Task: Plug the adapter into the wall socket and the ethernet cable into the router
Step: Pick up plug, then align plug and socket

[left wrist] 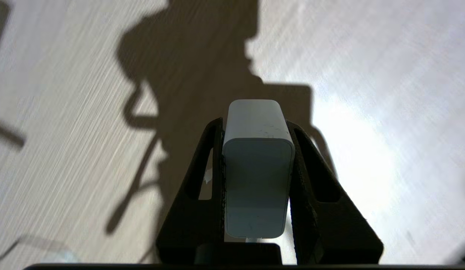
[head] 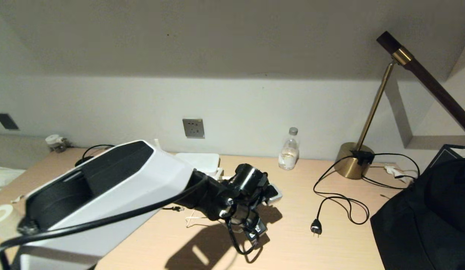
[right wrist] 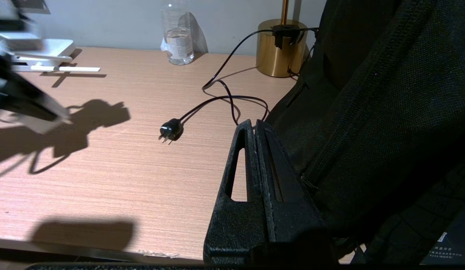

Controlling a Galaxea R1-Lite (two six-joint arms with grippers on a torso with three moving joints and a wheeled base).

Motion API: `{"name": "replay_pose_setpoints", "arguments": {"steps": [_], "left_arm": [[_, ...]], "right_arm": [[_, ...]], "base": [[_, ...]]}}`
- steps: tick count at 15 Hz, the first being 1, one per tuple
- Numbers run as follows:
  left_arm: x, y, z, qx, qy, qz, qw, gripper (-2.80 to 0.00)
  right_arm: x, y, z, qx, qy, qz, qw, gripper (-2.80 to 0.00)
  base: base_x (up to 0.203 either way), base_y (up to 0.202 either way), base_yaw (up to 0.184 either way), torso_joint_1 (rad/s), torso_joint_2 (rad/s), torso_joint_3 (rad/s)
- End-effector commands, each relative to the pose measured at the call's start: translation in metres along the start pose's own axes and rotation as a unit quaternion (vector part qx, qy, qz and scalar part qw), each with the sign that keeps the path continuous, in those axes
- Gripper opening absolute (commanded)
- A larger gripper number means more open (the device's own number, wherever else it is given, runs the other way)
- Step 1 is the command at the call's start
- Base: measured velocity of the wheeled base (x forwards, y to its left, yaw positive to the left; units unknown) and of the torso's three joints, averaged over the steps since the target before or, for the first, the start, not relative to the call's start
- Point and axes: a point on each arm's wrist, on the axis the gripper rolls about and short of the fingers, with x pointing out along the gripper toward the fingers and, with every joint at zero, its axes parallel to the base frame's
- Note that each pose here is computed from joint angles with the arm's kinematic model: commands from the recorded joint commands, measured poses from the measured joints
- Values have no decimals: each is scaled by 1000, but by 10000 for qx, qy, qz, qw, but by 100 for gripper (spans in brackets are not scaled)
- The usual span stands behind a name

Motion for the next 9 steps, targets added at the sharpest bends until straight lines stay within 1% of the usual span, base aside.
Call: {"name": "replay_pose_setpoints", "arguments": {"steps": [1,3,5,7,9], "left_arm": [[-53,6,3,-49,-296,154,9994,-280],[-98,12,-14,-210,-430,312,9984,-280],[-140,22,-36,-442,-547,547,9960,-280],[-177,35,-68,-798,-598,821,9916,-280],[-206,53,-102,-1259,-684,1030,9843,-280]], "right_arm": [[0,0,0,-1,6,2,10000,-280],[0,0,0,-1,6,2,10000,-280],[0,0,0,-1,6,2,10000,-280],[0,0,0,-8,6,2,10000,-280],[0,0,0,-8,6,2,10000,-280]], "base": [[0,0,0,0,0,0],[0,0,0,0,0,0],[0,0,0,0,0,0],[0,0,0,0,0,0],[0,0,0,0,0,0]]}}
